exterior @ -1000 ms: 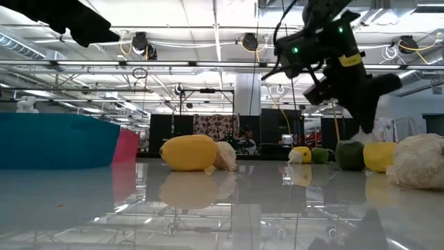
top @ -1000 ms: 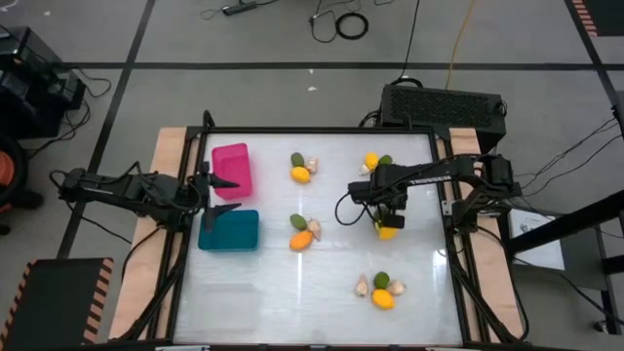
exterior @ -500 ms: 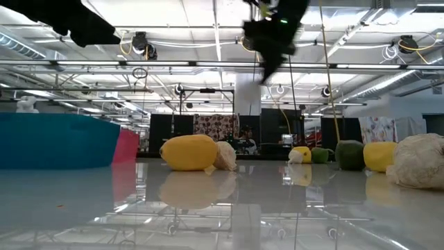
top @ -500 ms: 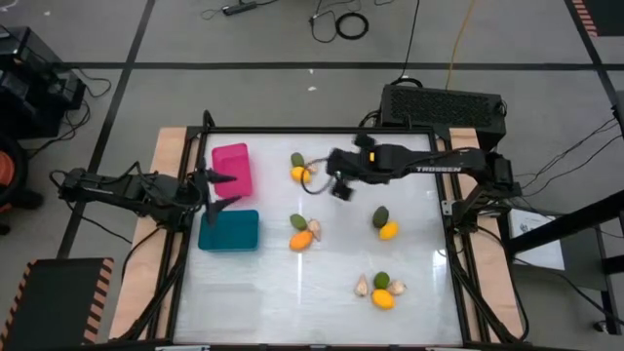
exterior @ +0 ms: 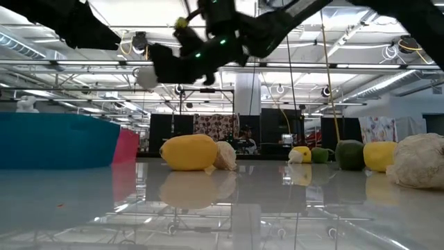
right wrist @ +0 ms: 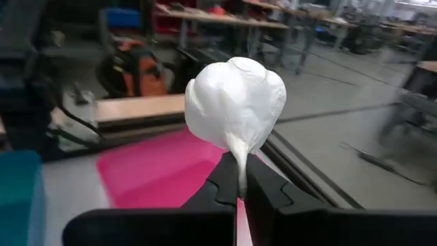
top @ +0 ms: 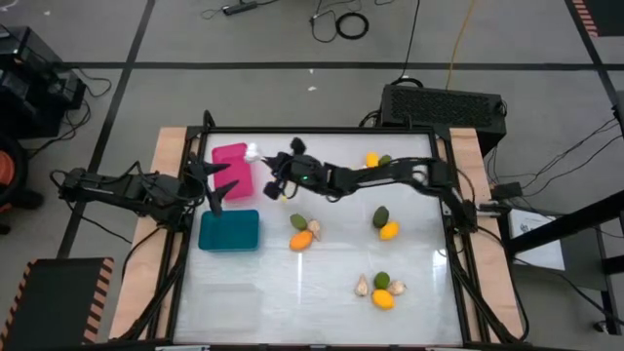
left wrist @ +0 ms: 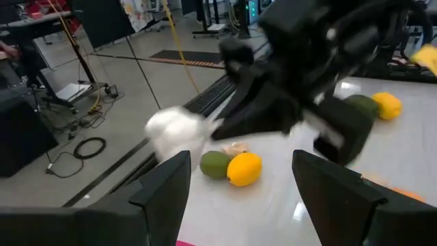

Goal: Sort produce into baskets
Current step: Put the white garlic into the pink bin

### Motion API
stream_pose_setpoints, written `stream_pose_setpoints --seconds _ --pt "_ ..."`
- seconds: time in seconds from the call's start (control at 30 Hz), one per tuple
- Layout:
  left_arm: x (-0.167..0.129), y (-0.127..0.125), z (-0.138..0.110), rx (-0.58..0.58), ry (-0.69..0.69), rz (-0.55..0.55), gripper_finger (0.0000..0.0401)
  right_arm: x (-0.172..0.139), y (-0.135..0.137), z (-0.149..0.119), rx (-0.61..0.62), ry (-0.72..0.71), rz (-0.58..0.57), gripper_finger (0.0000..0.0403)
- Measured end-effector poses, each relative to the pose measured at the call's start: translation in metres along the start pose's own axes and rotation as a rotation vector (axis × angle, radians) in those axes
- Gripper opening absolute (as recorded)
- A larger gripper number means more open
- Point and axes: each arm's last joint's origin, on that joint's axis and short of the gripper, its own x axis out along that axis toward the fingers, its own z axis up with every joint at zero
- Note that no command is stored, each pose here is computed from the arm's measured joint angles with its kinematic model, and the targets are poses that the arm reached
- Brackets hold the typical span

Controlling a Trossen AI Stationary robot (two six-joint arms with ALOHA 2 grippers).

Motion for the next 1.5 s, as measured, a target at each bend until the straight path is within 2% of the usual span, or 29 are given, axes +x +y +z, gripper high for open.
stream_pose_setpoints --seconds 0.1,0.27,0.4,0.53,1.1,1.37,1.5 --pt "0.0 0.0 0.0 0.005 0.0 0.002 0.0263 0.024 0.007 -0.004 0.027 0.003 0.058 0.0002" --pt "0.0 0.0 -0.001 0.011 0.008 0.003 0.0263 0.058 0.017 -0.018 0.005 0.101 0.116 0.0002" --pt "0.0 0.0 -0.002 0.018 0.016 0.003 0.0263 0.072 0.021 -0.005 0.004 0.105 0.118 0.0002" --pt "0.0 0.0 -0.002 0.018 0.016 0.002 0.0263 0.082 0.024 -0.011 0.015 0.134 0.118 0.0002" --pt "0.0 0.0 -0.004 0.026 0.035 -0.001 0.0263 0.08 0.027 -0.017 -0.005 0.196 0.143 0.0042" --pt "0.0 0.0 -0.004 0.024 0.034 -0.007 0.0263 0.08 0.027 -0.018 -0.01 0.209 0.144 0.0073" --pt "0.0 0.0 -0.004 0.023 0.034 -0.008 0.0263 0.076 0.025 -0.01 -0.04 0.213 0.147 0.0089"
